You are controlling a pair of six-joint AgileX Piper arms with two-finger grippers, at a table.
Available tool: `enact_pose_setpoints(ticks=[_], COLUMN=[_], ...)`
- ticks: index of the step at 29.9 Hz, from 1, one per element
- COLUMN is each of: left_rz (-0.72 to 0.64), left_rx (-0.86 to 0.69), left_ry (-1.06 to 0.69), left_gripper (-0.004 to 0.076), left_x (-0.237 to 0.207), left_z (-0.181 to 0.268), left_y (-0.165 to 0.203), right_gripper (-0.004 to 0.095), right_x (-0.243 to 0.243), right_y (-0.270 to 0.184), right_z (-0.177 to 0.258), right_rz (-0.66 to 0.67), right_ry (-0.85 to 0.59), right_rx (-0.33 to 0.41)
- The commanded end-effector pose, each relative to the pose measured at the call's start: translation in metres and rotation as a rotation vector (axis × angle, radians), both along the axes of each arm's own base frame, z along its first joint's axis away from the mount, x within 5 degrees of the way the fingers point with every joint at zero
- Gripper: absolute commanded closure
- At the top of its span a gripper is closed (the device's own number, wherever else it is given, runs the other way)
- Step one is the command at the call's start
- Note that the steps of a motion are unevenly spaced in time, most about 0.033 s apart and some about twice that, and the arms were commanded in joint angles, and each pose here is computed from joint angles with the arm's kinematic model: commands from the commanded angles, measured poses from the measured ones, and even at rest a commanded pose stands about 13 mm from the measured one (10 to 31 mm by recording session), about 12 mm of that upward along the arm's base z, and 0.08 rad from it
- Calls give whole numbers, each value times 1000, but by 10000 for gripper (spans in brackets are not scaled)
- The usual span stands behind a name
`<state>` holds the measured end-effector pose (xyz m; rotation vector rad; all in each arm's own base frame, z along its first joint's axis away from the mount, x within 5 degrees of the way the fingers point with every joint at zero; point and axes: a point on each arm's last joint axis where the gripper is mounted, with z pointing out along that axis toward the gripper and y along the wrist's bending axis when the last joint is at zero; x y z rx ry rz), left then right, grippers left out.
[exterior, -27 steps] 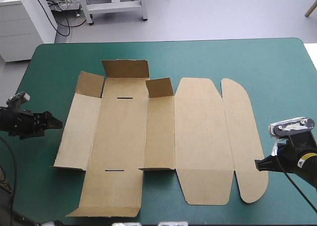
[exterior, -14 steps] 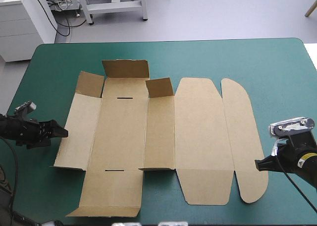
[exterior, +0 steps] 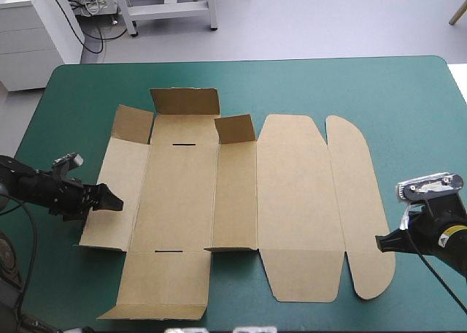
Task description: Fold the box
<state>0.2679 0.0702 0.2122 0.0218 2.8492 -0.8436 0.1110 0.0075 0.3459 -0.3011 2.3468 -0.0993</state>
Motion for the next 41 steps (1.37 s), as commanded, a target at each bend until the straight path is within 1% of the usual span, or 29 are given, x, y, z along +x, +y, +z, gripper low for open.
enact_pose_setpoints(ticks=[1,11,19,21,25,33,36,39,41], left_rz=[-53,-95,-97,-98,-101,-83,-76,-70,-72], left_rx=[-71,-120,-121,-119,-112,-110,-111,-103,-100], left_ry=[-24,-38,-36,-36,-31,-13,-7,6,7], left_gripper=[139,139,139,153,241,505,586,691,731], left_x=[-1,4,4,4,4,3,3,3,3], left_z=[19,22,22,22,21,21,21,20,20], left_y=[-17,-39,-40,-40,-40,-39,-39,-39,-38], right_gripper=[929,929,929,929,929,929,929,930,929], right_x=[3,3,2,2,2,2,2,2,2], right_y=[-2,-2,-2,-2,-2,-2,-2,-2,-2], right_z=[11,11,11,11,11,11,11,11,11], right_rz=[-1,-1,-1,-1,-1,-1,-1,-1,-1], right_ry=[-80,-80,-78,-78,-78,-78,-78,-78,-78], right_rx=[-17,-17,-17,-17,-17,-17,-17,-17,-17])
